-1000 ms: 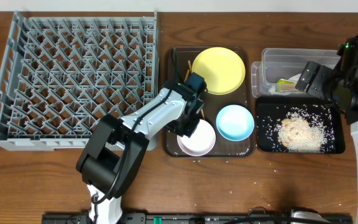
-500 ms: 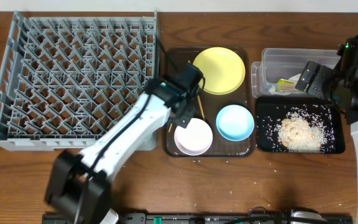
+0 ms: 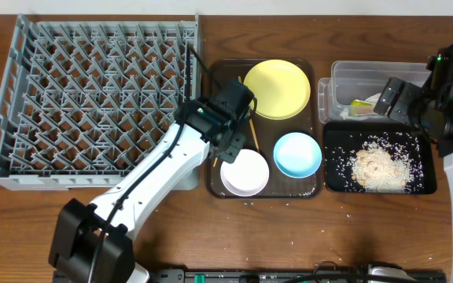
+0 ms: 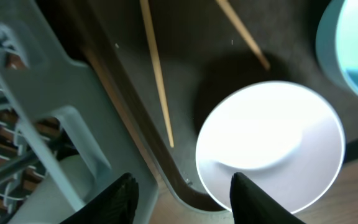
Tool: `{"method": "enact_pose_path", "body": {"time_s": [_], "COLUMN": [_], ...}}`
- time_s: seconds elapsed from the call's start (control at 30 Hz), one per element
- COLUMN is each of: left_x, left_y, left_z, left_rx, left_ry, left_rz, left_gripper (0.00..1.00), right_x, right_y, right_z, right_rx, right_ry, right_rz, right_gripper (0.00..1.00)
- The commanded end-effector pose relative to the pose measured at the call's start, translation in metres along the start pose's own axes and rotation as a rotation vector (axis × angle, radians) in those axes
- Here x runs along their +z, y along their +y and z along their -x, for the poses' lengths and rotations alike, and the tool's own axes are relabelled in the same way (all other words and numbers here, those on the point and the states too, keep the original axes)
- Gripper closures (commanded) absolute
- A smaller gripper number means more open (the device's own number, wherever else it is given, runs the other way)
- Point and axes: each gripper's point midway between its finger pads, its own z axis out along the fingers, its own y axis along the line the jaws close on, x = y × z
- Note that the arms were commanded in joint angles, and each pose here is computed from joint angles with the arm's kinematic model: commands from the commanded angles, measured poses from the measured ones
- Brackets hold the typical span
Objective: Sort waste into correct bins and load items into the dishwasher
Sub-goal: 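Lower left gripper and grasp the rim of the white bowl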
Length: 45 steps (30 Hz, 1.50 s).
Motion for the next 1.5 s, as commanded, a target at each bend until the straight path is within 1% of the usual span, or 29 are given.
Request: {"method": "enact_pose_path", "body": {"time_s": [0.0, 0.17, 0.4, 0.53, 0.7, 0.8, 0.9, 1.07, 1.47], "left_x": [0.014, 0.03, 0.052, 0.062, 0.069, 0.071, 0.075, 0.083, 0.083], "left_y": [-0.002, -0.015, -0.018, -0.03, -0.034, -0.037, -0.044, -0.044, -0.045], "left_z": [-0.013, -0.018, -0.025, -0.025, -0.025, -0.027, -0.029, -0.033, -0.031], "left_rx": [-0.007, -0.008, -0.009, -0.012, -0.014, -0.011, 0.013, 0.014, 0.014], "left_ry": [0.052, 0.067, 0.118, 0.135, 0.148, 0.155, 0.151, 0.141, 0.133], "left_rz": [-0.015, -0.088, -0.094, -0.16, -0.181, -0.196, -0.241, -0.242, -0.246], "left_gripper": [0.49, 0.48, 0.48, 0.48, 0.52, 0.52, 0.52, 0.53, 0.52], "right_x": [0.001, 0.001, 0.001, 0.001, 0.001, 0.001, 0.001, 0.001, 0.001], "right_y": [-0.006, -0.006, -0.006, -0.006, -0.006, -0.006, -0.006, -0.006, -0.006], "right_z": [0.002, 0.002, 0.002, 0.002, 0.002, 0.002, 0.002, 0.002, 0.002], "right_rx": [0.022, 0.022, 0.022, 0.022, 0.022, 0.022, 0.022, 0.022, 0.022], "right_ry": [-0.004, -0.005, -0.004, -0.005, -0.004, -0.005, -0.004, -0.005, -0.004], "right_rz": [-0.026, -0.026, -0.026, -0.026, -0.026, -0.026, -0.026, -0.026, -0.026], "right_gripper": [0.01, 0.01, 0.01, 0.01, 0.01, 0.01, 0.01, 0.01, 0.01]}}
